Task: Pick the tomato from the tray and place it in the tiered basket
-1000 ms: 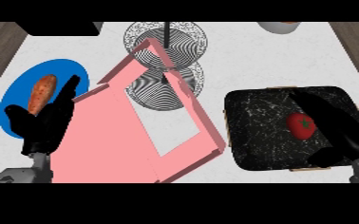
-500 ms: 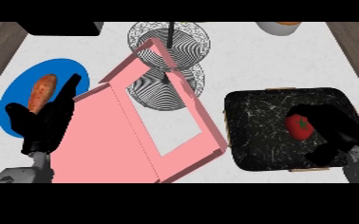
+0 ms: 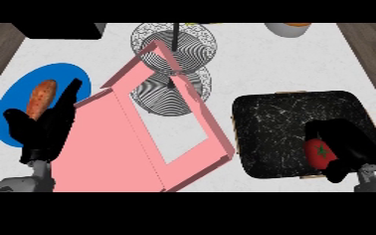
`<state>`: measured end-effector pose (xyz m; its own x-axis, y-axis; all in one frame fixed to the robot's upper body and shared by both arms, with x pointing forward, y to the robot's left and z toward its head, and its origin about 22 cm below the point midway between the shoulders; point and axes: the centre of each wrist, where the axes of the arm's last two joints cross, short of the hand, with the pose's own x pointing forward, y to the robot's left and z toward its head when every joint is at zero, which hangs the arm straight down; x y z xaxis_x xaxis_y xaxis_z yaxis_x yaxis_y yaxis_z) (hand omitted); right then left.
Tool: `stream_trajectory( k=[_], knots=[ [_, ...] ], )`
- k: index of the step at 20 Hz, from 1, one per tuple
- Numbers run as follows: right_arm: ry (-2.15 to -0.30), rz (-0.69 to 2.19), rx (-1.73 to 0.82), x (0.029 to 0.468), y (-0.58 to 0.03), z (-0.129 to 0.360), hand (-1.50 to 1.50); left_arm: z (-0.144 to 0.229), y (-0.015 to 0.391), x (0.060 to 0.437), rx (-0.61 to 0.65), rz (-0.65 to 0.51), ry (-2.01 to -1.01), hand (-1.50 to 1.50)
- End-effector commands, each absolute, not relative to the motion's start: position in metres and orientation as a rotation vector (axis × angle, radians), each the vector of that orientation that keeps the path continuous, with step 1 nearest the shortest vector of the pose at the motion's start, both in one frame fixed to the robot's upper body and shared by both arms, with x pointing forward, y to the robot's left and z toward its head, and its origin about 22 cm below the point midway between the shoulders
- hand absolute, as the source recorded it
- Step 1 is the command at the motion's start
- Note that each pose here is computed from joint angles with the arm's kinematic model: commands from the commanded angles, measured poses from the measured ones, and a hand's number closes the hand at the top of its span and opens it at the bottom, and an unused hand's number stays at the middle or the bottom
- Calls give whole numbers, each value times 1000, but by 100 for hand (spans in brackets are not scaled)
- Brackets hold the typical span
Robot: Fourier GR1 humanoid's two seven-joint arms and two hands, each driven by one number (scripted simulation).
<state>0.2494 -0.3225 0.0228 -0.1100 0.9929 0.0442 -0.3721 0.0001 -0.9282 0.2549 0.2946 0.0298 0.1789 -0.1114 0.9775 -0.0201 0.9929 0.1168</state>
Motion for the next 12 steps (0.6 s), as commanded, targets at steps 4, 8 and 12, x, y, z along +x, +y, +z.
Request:
stream_trajectory(
  k=[4, 8, 12],
  knots=[
    [-749, 1084, -920, 223, -310, 26, 150, 33, 304, 258, 109, -69, -1419, 0],
    [-998, 882, -1062, 217, -290, 81, 150, 26, 301, 245, 92, -72, -1412, 0],
    [-1294, 590, -972, 222, -268, 119, 150, 35, 289, 257, 105, -66, -1408, 0]
  ],
)
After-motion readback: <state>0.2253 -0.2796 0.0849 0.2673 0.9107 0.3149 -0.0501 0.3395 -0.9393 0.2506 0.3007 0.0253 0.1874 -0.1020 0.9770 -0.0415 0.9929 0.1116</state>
